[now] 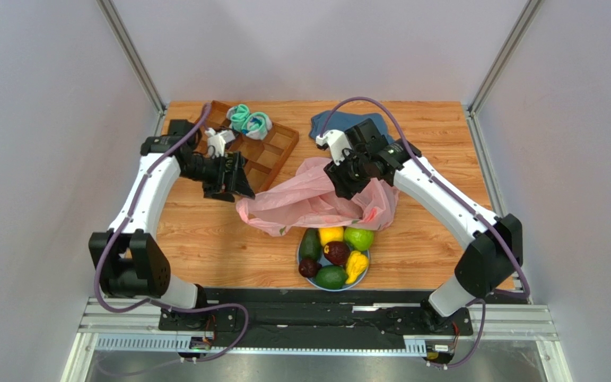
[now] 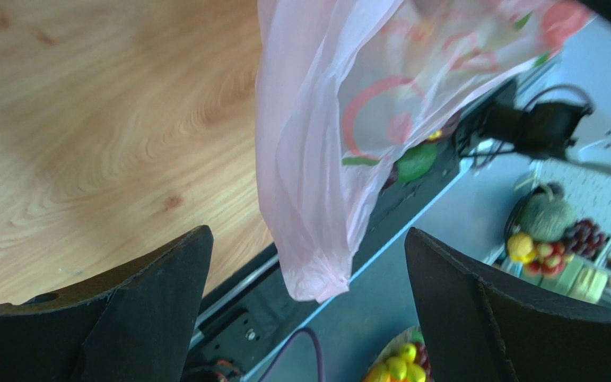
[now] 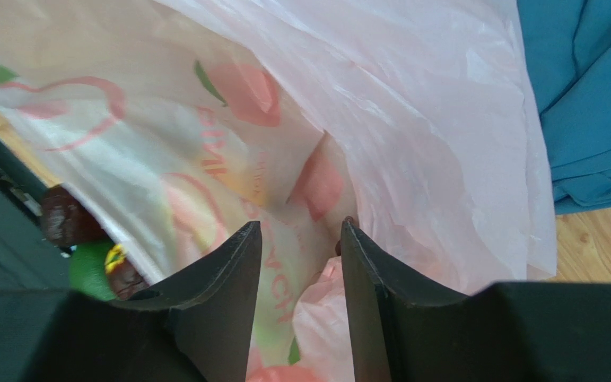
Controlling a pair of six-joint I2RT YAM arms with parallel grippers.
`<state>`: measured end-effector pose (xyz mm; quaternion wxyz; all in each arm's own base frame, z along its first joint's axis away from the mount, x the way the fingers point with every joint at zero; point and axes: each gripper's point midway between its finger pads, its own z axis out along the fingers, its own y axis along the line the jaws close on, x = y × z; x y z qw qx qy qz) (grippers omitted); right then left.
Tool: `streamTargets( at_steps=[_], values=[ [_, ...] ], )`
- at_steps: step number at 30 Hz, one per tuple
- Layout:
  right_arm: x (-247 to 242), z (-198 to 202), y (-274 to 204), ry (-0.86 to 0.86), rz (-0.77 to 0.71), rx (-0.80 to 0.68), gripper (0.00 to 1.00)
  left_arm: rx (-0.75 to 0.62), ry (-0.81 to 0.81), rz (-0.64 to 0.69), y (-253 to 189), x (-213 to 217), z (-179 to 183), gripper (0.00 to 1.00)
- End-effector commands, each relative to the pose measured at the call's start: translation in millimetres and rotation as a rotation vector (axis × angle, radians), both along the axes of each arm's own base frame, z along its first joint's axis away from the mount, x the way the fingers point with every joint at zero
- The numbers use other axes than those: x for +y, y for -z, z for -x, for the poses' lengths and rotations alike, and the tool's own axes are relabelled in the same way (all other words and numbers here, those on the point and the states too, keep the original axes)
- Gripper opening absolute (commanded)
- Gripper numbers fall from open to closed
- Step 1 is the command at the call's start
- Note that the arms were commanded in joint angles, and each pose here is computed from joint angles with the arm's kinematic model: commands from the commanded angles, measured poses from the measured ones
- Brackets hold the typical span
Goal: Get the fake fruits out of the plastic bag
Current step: Adjust the plastic bag at the center of the board.
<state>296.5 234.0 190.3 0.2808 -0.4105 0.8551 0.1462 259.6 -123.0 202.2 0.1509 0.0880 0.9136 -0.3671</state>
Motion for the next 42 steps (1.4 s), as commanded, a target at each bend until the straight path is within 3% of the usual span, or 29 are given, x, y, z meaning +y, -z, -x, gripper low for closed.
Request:
streamTargets(
  at_steps=[1,5,8,10,12,16,18,24,28,30,33,36,42],
  values=[
    [-4,-14,22,-0.015,-0.004,0.016,0.44,0.094,0.123,-0.106,26,0,25,0.99],
    [-6,-9,41,0.049,-0.025,0.05,0.44,0.142,0.173,-0.113,40,-10,26,0.99],
    [-32,-8,71,0.253,-0.009,0.121,0.45,0.174,0.226,-0.089,47,-20,22,0.87],
    [-61,-16,86,0.412,-0.002,0.173,0.5,0.179,0.239,-0.055,50,-27,12,0.5],
    [-91,-32,87,0.556,0.017,0.157,0.51,0.132,0.238,-0.005,34,-37,-11,0.0],
    [-191,-78,55,0.834,0.072,-0.013,0.47,-0.069,0.301,0.113,-27,-64,-46,0.0],
    [-220,-87,19,0.872,0.066,-0.121,0.47,-0.201,0.312,0.174,-69,-76,-62,0.0],
    [-236,-57,-35,0.808,0.068,-0.32,0.46,-0.518,0.419,0.349,-170,-115,-59,0.0],
    [-223,-6,-25,0.658,0.059,-0.282,0.48,-0.523,0.512,0.277,-155,-147,-30,0.0],
    [-199,14,-11,0.499,0.006,-0.222,0.58,-0.393,0.525,0.25,-124,-152,-17,0.0],
    [-166,47,2,0.274,-0.083,-0.129,0.63,-0.298,0.53,0.204,-89,-154,-2,0.0],
    [-146,49,-18,0.222,-0.188,-0.157,0.63,-0.291,0.513,0.157,-78,-151,-3,0.0],
    [-99,33,-58,0.08,-0.32,-0.238,0.51,-0.317,0.502,0.136,-81,-152,-14,0.0]
  ],
)
